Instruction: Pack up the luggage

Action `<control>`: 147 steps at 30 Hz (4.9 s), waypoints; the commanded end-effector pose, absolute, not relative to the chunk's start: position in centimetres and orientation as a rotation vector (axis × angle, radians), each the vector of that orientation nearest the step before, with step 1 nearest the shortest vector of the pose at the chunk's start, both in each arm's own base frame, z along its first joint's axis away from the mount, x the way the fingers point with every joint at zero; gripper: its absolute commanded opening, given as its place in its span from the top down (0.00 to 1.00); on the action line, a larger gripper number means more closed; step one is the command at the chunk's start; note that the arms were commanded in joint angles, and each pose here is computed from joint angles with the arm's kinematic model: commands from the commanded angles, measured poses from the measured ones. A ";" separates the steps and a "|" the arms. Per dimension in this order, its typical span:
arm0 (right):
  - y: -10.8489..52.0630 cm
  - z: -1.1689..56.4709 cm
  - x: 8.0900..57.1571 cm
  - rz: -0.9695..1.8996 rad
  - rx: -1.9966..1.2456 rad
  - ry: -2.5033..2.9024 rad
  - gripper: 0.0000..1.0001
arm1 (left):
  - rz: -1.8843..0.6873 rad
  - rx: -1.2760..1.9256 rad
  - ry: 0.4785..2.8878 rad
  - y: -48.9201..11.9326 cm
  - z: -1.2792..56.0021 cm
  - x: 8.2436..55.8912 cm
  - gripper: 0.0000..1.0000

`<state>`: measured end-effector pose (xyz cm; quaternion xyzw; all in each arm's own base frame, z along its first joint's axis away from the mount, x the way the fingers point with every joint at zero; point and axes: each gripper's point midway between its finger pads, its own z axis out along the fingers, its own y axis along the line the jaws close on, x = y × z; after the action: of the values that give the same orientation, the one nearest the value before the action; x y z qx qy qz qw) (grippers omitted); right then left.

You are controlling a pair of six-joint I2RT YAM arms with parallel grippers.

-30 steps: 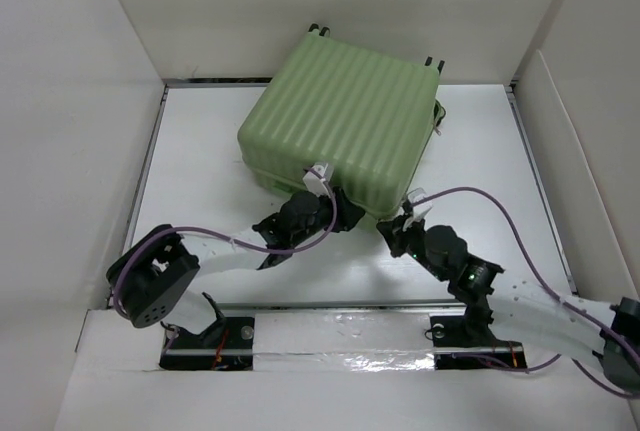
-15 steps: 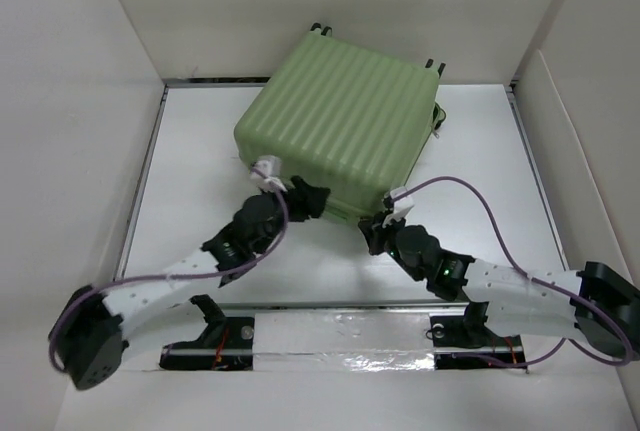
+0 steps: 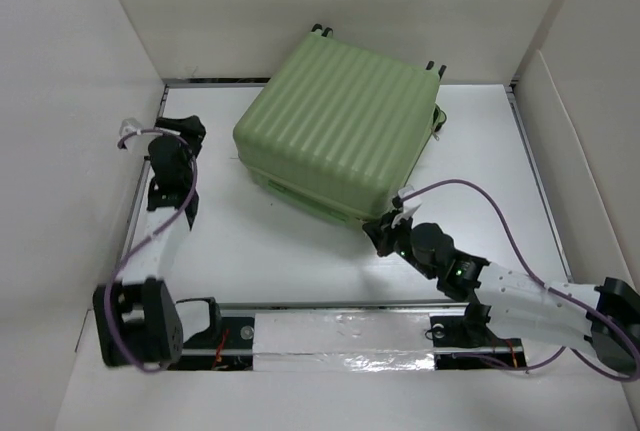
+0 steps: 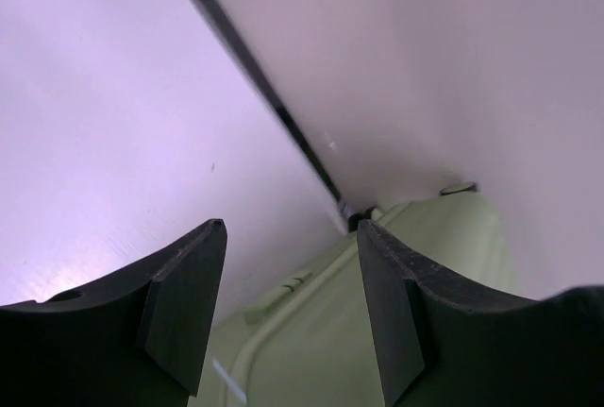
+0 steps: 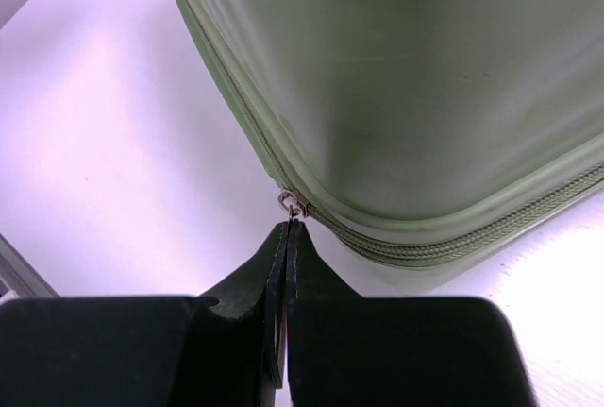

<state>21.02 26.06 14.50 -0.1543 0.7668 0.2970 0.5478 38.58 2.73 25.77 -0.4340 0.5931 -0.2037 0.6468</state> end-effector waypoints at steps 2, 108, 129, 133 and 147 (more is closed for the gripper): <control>27.4 18.6 19.7 0.886 -0.400 1.676 1.00 | -0.711 -0.908 1.556 -0.3 24.7 44.5 0.45; 28.1 17.6 6.7 1.131 -0.680 1.726 1.00 | -1.463 -0.257 1.807 -37.7 22.6 54.6 0.06; 24.4 18.4 9.0 1.010 -0.562 1.718 1.00 | -1.648 -0.582 1.310 -26.6 26.5 54.0 1.00; 23.7 19.4 10.4 0.953 -0.553 1.684 1.00 | -1.543 -0.624 1.236 -19.3 26.9 52.5 1.00; 18.5 28.7 24.8 0.574 -0.503 1.536 1.00 | -1.220 -0.609 1.255 -11.3 25.1 40.2 1.00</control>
<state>18.46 21.67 16.42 -0.2692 0.7831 0.3104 0.4668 41.95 -11.69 20.57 -0.3328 0.5871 -0.5191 0.5244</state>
